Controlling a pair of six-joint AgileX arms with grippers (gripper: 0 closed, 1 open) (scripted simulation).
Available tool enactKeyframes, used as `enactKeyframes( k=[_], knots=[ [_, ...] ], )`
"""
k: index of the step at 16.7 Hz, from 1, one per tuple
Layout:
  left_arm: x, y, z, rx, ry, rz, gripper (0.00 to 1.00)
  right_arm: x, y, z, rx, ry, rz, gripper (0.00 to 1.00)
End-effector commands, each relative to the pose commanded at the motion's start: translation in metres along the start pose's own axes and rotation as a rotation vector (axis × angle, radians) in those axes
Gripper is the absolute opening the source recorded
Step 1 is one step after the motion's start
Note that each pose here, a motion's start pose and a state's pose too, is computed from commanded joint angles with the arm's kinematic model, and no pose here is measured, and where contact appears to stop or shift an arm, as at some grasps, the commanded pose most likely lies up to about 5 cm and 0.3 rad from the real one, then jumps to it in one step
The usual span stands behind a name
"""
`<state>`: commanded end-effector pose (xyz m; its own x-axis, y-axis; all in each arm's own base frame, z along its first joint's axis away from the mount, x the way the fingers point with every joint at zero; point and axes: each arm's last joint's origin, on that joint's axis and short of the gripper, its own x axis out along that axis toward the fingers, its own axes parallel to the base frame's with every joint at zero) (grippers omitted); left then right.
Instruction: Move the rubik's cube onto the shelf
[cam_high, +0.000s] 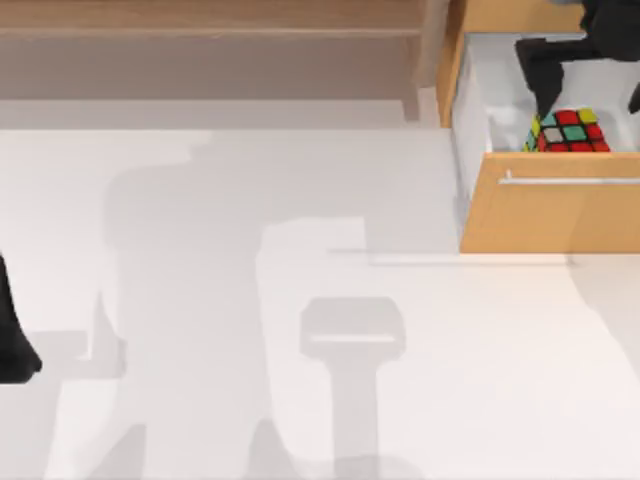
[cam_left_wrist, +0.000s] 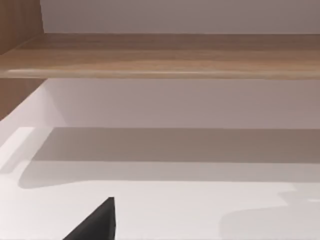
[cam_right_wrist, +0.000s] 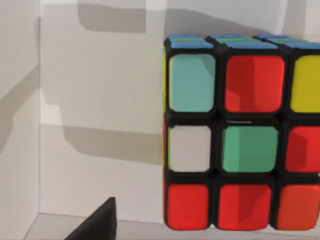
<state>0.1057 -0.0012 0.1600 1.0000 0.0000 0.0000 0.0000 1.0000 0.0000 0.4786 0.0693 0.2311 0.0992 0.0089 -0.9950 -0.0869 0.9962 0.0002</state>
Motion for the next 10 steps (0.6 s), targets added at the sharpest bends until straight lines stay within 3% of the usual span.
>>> enactKeyframes(
  k=[10],
  knots=[
    [0.0,0.0,0.0,0.0,0.0,0.0,1.0,0.014,0.0,-0.005,-0.002,0.003,0.0,1.0]
  ],
)
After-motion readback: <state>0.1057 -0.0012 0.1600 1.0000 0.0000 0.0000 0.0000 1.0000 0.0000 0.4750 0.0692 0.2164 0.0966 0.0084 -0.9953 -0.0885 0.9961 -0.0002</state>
